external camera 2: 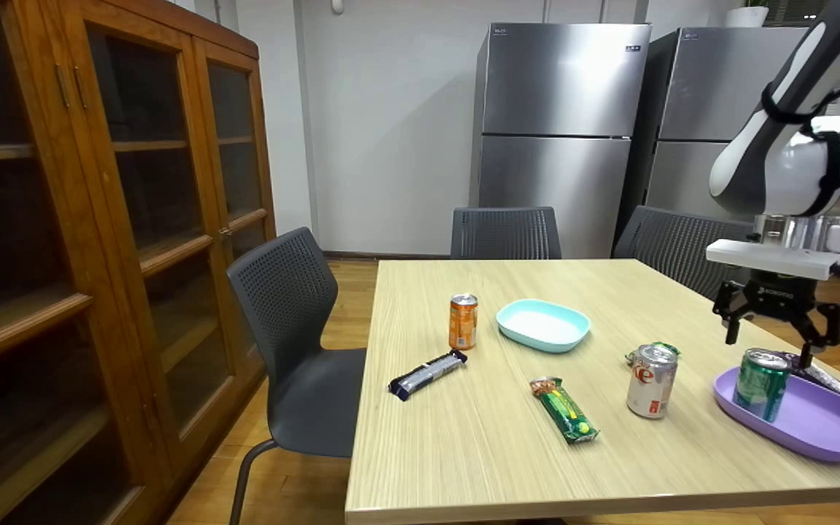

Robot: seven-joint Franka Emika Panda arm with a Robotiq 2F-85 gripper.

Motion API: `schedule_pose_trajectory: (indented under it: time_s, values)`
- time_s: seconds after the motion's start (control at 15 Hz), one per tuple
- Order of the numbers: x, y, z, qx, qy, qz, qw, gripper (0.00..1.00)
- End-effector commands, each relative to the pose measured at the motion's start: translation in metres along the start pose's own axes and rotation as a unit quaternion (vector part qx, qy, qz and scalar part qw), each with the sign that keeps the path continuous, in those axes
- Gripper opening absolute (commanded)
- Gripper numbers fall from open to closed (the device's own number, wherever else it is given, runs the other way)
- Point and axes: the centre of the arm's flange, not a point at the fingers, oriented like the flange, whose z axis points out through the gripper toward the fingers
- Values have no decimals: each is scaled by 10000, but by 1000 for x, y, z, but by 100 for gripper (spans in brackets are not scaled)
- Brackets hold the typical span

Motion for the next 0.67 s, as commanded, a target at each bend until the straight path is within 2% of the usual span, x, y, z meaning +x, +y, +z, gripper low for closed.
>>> schedule_pose_trajectory:
  time_s: [0.0,0.33,0.6]
  values:
    - [-14,2,-37,80,82,-114,9999,100]
    - [-48,-7,-80,414,335,-462,9975,100]
    - [-83,-15,-95,578,334,-755,9949,100]
